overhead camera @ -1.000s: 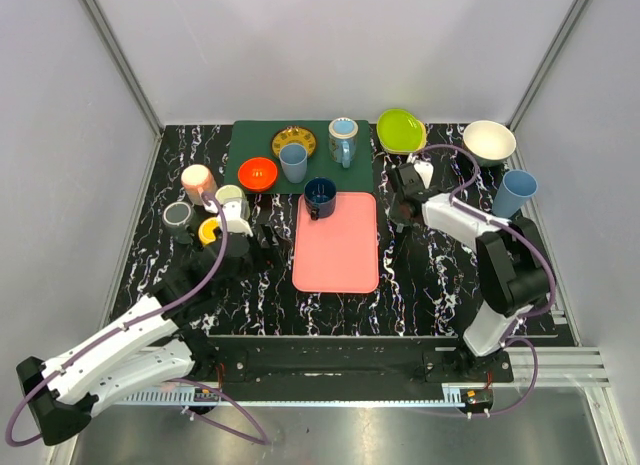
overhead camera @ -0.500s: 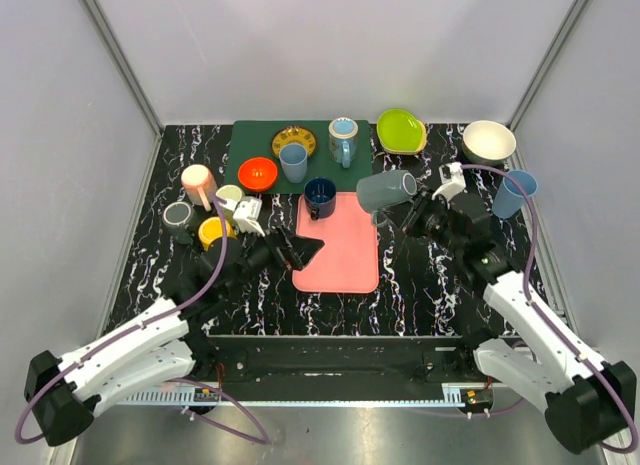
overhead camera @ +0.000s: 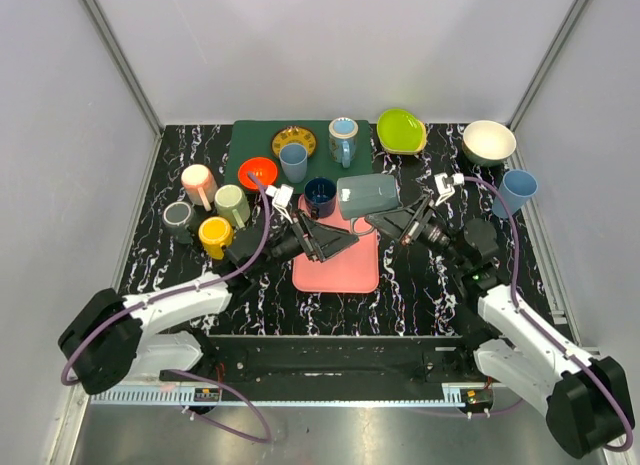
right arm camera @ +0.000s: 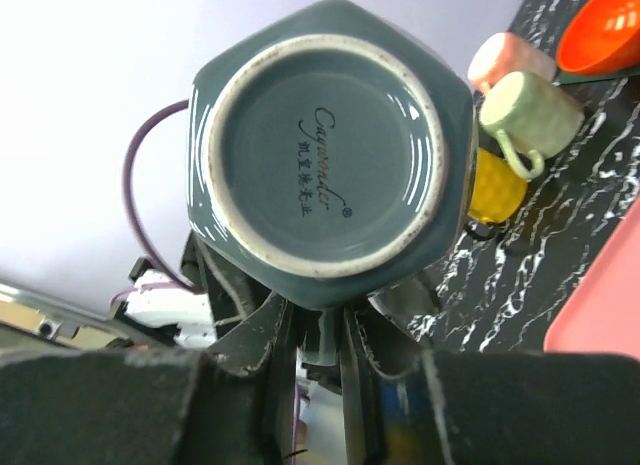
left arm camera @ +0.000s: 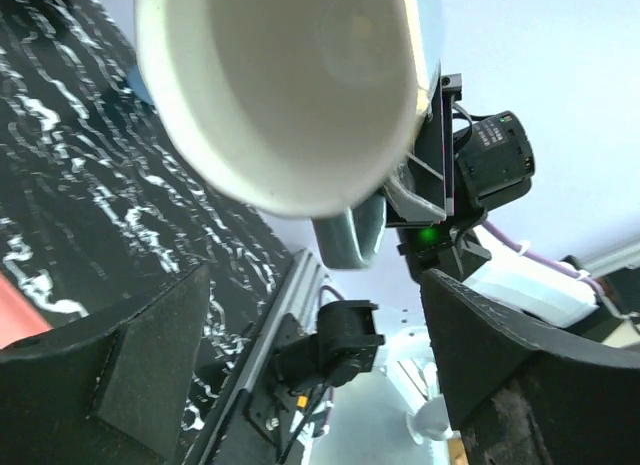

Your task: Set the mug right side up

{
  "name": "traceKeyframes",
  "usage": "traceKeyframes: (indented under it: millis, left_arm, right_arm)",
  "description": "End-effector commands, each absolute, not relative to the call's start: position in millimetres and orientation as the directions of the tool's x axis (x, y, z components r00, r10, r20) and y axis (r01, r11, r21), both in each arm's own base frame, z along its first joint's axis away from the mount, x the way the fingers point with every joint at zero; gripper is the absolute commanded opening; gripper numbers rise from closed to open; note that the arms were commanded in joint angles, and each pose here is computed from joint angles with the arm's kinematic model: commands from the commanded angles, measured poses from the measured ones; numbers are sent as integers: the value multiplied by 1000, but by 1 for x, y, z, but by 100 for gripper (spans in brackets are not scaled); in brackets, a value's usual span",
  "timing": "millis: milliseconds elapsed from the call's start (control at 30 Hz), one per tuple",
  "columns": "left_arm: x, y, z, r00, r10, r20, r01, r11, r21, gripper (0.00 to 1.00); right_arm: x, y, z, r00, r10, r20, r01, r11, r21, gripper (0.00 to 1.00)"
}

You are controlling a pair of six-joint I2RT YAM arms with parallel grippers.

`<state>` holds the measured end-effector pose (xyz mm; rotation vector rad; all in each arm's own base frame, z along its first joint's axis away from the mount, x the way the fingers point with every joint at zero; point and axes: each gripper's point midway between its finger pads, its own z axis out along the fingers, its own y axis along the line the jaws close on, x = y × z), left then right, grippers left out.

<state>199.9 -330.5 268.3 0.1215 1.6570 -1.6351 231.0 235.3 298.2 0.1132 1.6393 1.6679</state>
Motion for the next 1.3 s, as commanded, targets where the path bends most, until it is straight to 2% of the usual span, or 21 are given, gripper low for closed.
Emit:
traceKeyframes:
  millis: [0,200,233,333,367,567,733,1067,1100,1133,1200,1233,1267]
  left_arm:
    - [185,-338,337,-669,-495,-555,675,-91,-733,85]
    - [187,-344,356,-690,-512,-512,672,-190,-716,75]
    - [187,-345,357,-699,-513,-498,664,-208,-718,69]
    - [188,-347,363,-714,-513,-476,652,-242,-718,59]
    - [188,-348,364,-717,-512,-473,650,-248,-718,52]
    - [185,-353,372,-726,-503,-468,646,-266,-716,39]
    - [181,-357,378,-731,-496,-469,647,-282,-709,35]
    - [175,-363,386,-736,-474,-484,653,-308,-691,39]
    - [174,-364,385,-738,-470,-485,652,-310,-692,36]
    - [174,-363,387,-736,-472,-485,654,-311,-689,28]
    - [175,-364,386,-736,-472,-485,654,-311,-690,12]
    - [175,-364,385,-737,-470,-486,653,-310,-691,0]
    - [175,-365,386,-739,-469,-483,650,-311,-693,0]
  right_arm:
    - [196,229,373,-600,580,-551,-678,-3,735,0]
    - [188,228,368,-592,556,-584,-689,27,724,0]
    - [187,228,365,-597,552,-582,-683,32,730,0]
    - [186,227,359,-595,547,-589,-679,50,732,0]
    - [185,227,358,-592,544,-595,-680,59,731,0]
    - [190,226,346,-575,525,-628,-675,130,726,0]
    - [195,227,337,-570,508,-646,-669,169,724,0]
    - [196,227,329,-572,489,-659,-664,195,722,0]
    - [196,227,328,-574,488,-658,-662,196,723,0]
    - [196,227,328,-576,488,-656,-661,195,725,0]
    - [195,228,329,-575,486,-658,-665,192,722,0]
    - [195,228,328,-577,483,-658,-665,191,722,0]
    - [194,228,328,-579,481,-658,-664,189,723,0]
